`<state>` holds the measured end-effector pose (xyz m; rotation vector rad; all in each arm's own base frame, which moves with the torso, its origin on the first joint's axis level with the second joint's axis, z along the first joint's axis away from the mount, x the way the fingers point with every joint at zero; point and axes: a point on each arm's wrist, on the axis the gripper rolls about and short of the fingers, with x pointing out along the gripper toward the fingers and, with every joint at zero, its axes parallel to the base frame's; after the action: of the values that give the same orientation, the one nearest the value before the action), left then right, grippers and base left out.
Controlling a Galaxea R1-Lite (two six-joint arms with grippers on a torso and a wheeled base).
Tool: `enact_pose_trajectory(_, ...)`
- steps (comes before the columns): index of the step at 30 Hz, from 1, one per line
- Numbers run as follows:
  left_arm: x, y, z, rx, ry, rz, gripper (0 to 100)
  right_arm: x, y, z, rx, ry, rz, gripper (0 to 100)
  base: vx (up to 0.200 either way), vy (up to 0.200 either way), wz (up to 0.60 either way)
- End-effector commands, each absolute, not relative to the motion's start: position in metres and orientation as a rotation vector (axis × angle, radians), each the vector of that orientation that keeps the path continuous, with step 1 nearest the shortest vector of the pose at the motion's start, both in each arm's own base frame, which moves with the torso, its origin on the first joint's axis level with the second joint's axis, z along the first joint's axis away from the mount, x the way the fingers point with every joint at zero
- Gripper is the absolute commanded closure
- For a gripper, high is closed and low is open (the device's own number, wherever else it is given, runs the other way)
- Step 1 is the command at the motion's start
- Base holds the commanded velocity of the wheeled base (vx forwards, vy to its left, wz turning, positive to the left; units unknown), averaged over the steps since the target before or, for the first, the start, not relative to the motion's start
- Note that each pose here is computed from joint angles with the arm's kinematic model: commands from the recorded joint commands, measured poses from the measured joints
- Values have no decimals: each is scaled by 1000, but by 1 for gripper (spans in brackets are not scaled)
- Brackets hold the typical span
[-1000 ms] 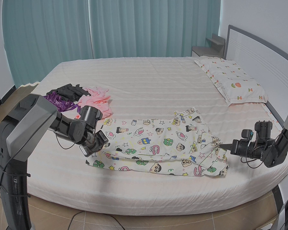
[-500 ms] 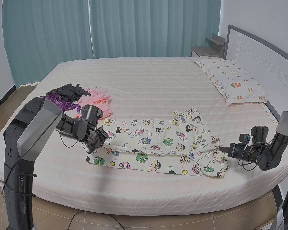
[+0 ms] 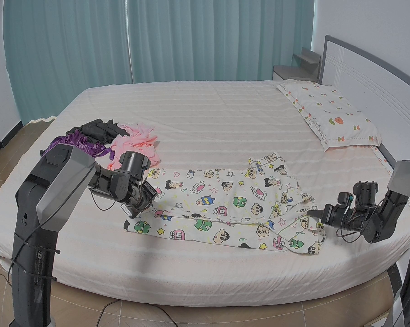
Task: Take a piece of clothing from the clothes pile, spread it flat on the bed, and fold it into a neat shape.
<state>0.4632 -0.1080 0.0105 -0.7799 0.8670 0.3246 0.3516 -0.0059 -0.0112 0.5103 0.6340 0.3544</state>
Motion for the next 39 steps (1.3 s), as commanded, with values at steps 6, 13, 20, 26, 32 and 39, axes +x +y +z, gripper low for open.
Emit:
enact_pose_trajectory(6, 465, -87, 28, -844, 804, 349, 0, 341, -21, 1, 565, 572, 241, 0, 0, 0, 0)
enact_pose_trajectory(13, 452, -71, 60, -903, 755, 285, 0, 315, -16, 11, 670, 493, 181, 0, 0, 0, 0)
enact_pose_trajectory(20, 409, -61, 74, -945, 773, 213, 0, 285, 39, 10, 786, 476, 144, 0, 0, 0, 0)
enact_pose_trajectory(26, 360, -61, 69, -1012, 770, 167, 0, 286, 71, -4, 841, 507, 103, 0, 0, 0, 0)
enact_pose_trajectory(32, 324, -66, 67, -1078, 685, 91, 0, 291, 76, -22, 848, 547, 89, 0, 0, 0, 0)
enact_pose_trajectory(39, 314, -66, 57, -1084, 659, 68, 0, 295, 83, -36, 827, 556, 70, 0, 0, 0, 0)
